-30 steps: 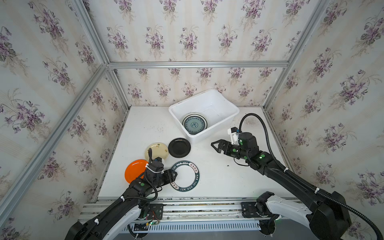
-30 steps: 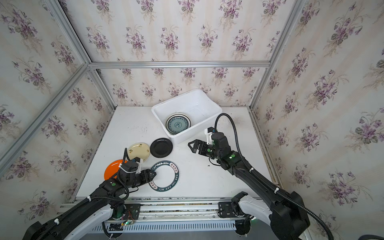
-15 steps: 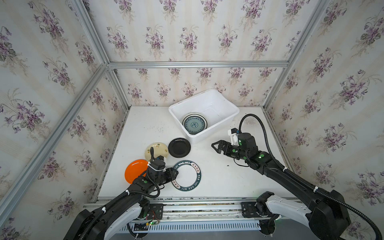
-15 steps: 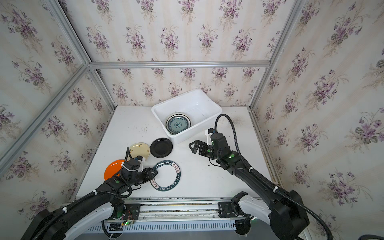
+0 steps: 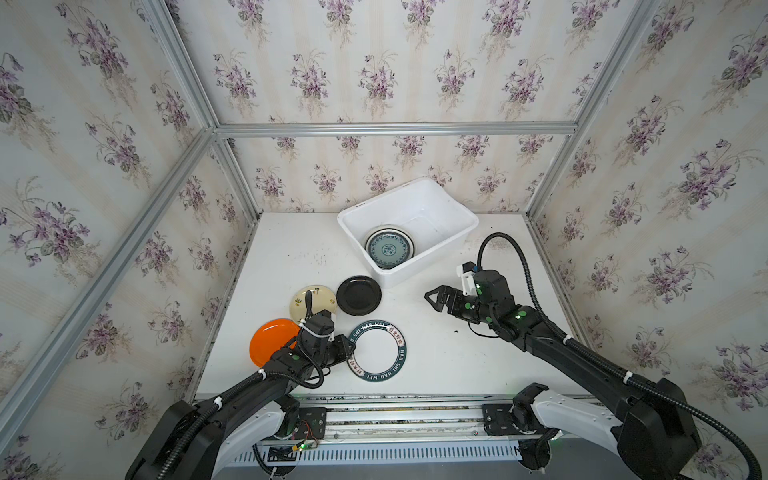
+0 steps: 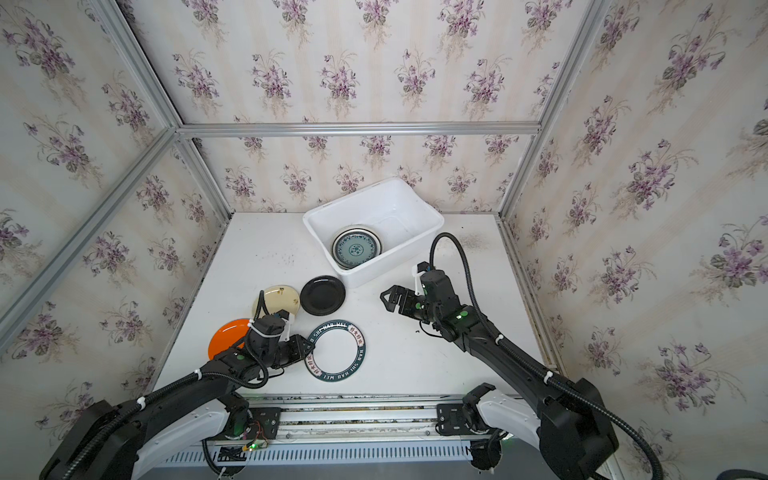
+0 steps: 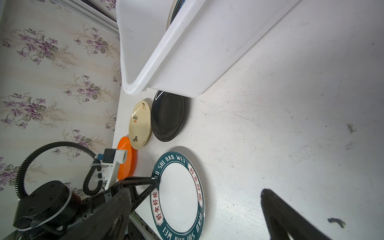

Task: Place the plates into the plastic bin on the countertop
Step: 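Close the left gripper on the green-rimmed plate's edge nearest the robot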

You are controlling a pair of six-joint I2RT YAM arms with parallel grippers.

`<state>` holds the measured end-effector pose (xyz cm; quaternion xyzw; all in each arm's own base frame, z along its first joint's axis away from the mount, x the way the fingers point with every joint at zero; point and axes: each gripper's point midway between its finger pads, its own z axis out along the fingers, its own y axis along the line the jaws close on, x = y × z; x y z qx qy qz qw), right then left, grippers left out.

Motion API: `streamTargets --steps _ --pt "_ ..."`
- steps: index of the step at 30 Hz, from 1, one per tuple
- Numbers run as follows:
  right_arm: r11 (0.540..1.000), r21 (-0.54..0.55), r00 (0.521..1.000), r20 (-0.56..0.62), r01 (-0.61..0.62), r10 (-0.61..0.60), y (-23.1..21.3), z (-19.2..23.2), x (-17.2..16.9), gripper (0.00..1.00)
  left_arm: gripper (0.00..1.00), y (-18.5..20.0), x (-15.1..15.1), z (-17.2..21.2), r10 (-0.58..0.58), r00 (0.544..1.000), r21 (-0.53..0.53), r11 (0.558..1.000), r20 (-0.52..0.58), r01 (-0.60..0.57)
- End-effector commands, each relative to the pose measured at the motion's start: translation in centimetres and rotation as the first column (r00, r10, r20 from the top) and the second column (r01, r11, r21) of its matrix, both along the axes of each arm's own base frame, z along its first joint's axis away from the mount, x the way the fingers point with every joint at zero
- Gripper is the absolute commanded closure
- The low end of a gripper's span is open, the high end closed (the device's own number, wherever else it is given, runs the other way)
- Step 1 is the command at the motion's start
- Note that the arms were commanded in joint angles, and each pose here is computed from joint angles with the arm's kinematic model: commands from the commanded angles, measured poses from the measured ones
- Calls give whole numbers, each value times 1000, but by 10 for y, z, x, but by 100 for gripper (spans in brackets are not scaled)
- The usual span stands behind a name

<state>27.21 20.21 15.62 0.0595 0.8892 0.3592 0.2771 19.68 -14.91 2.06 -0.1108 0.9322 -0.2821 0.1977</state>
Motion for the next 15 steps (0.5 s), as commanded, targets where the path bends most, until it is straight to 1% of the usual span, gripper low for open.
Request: streamTargets --steps 1,4,8,13,15 --pt "1000 -5 1000 11 14 -14 -1 1 3 0 77 4 -8 -9 -21 999 36 999 -41 23" --pt "1000 -12 1000 3 18 -18 -3 -2 2 0 77 2 -7 -9 -28 999 37 999 -47 29" --pt "1000 -18 1000 -8 19 -19 -4 -7 1 0 83 -7 -5 -3 -74 996 14 997 -48 75" --pt "999 -20 999 -18 33 -34 -6 -12 0 0 91 -8 -3 0 -73 997 8 997 -41 73" --pt "999 -18 999 -20 34 -34 -6 -13 0 0 92 -9 -2 2 -72 997 5 997 -34 72"
